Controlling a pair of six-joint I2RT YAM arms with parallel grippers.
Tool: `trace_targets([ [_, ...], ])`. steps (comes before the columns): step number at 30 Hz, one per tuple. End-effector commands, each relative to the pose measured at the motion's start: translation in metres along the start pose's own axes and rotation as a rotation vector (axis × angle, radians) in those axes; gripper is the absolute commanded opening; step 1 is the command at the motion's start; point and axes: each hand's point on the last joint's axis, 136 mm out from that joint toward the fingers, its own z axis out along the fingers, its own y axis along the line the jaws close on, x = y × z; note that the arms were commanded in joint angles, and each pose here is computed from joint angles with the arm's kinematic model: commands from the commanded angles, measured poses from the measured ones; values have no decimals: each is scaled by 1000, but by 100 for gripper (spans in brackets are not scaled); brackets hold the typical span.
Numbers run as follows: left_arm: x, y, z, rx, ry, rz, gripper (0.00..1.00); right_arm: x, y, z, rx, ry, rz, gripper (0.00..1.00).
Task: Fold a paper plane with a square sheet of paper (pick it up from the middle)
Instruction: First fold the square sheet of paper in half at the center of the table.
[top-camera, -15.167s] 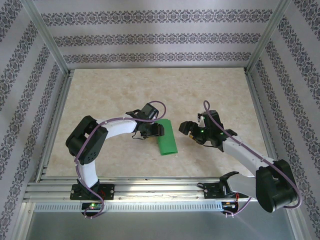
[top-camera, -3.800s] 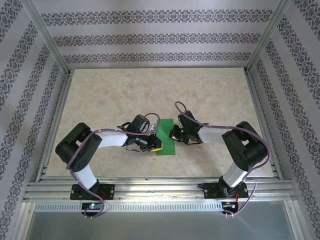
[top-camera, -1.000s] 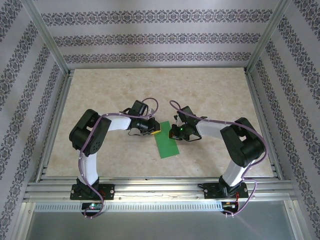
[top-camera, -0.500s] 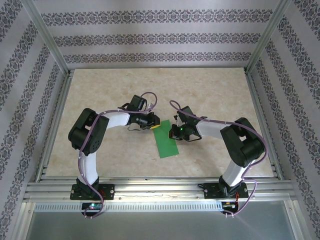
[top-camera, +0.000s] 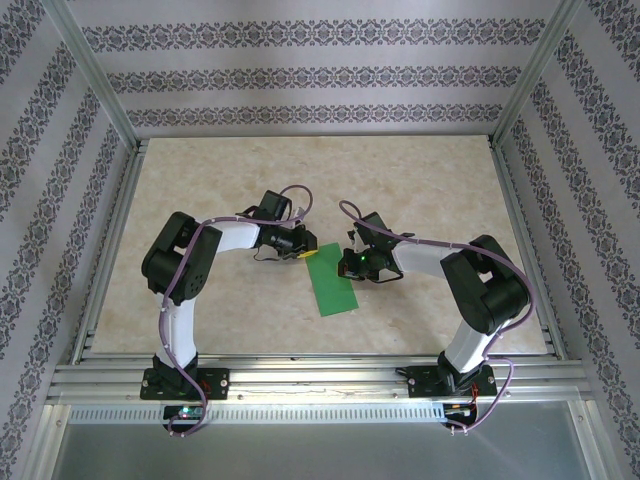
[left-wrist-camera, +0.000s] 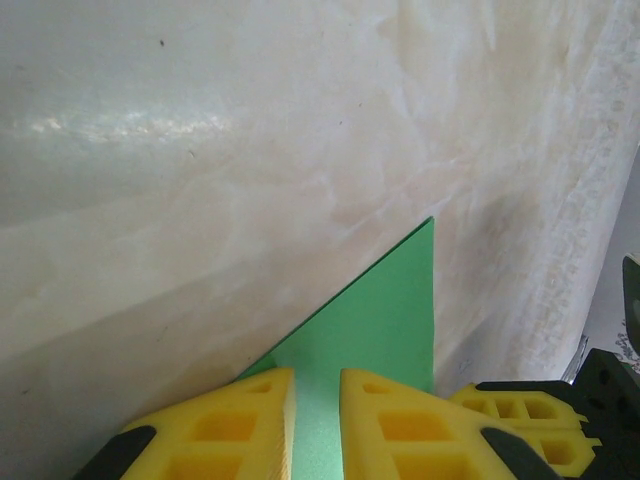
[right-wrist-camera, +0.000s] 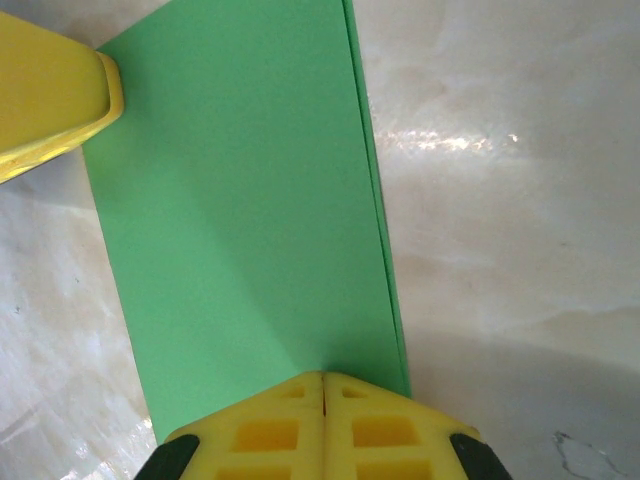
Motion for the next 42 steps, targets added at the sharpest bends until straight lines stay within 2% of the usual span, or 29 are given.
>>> trace_targets([
  [1, -8, 38, -2, -98, -22, -35, 19, 38, -44, 6, 152, 123, 75, 0],
  [9, -25, 40, -11, -114, -62, -41, 20, 42, -49, 7, 156, 125, 87, 0],
  [17, -32, -1, -39, -36, -111, -6, 22, 40, -45, 6, 143, 119, 84, 0],
  [20, -27, -19, -46, 10, -114, 8, 22, 38, -43, 6, 139, 116, 83, 0],
  [25, -2, -33, -37, 49, -67, 34, 22, 36, -42, 5, 139, 112, 80, 0],
  [32, 21, -12, -7, 42, 21, 13, 22, 38, -45, 7, 144, 115, 90, 0],
  [38, 11, 23, -2, -77, -27, -45, 21, 43, -49, 7, 150, 120, 96, 0],
  [42, -3, 36, -8, -79, -65, -115, 22, 44, -51, 7, 154, 117, 98, 0],
])
